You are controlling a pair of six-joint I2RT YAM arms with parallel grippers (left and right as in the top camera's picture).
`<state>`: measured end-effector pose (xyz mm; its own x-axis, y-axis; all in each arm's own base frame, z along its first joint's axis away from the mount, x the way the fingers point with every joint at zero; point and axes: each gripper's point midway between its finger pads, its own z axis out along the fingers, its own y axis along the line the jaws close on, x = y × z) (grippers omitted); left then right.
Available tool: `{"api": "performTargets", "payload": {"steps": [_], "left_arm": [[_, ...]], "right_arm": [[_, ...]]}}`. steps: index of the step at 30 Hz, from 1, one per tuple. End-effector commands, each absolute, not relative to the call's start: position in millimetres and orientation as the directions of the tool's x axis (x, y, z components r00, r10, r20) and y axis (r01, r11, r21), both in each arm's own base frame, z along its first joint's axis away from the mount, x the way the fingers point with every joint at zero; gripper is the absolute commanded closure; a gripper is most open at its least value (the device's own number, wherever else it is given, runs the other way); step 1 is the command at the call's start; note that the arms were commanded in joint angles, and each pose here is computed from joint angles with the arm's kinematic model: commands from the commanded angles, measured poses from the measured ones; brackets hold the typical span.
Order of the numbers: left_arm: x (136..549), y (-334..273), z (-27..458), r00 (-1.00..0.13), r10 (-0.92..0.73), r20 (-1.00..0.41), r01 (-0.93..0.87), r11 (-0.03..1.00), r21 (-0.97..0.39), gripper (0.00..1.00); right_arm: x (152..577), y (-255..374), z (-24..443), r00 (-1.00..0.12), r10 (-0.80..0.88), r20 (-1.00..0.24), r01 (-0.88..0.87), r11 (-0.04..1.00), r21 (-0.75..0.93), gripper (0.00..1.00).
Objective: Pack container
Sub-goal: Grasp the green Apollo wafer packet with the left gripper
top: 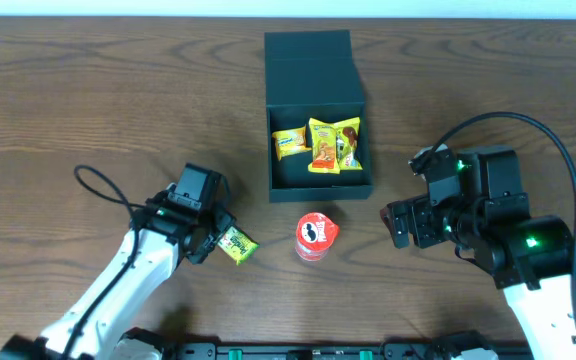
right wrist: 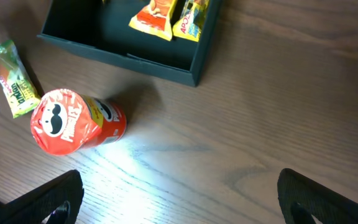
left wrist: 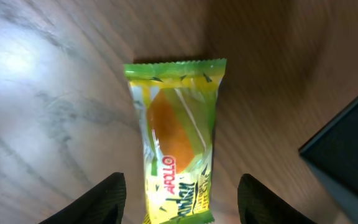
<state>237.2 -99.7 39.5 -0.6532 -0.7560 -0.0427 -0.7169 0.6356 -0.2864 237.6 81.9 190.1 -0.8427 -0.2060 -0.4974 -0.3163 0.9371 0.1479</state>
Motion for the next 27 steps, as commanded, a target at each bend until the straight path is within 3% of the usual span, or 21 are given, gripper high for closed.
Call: {"api": "performTargets", "payload": {"steps": [1,11,27], "left_arm": [[234.1,-106.2,24.5,-0.681,-0.732,0.009,-0.708,0.656,-0.260,0.39],[232.0,-107.0,13.2,-0.683,-0.729,0.031,-0.715,0.660,-0.228,0.40],[239.3,-85.9,11.7,-0.677,-0.730,-0.089,-0.711,0.681,-0.176,0.42]], "right_arm": [[235.8,89.5,196.5,-0.838,-0.202,-0.507,-0.332,0.926,0.180,0.01],[231.2,92.0,195.2,-0.846,-0.204,-0.493,-0.338,0.920,0.200,0.01],[233.8,92.4,196.6,-0.840,-0.203,-0.504,-0.341,0.919,0.197,0.01]]}}
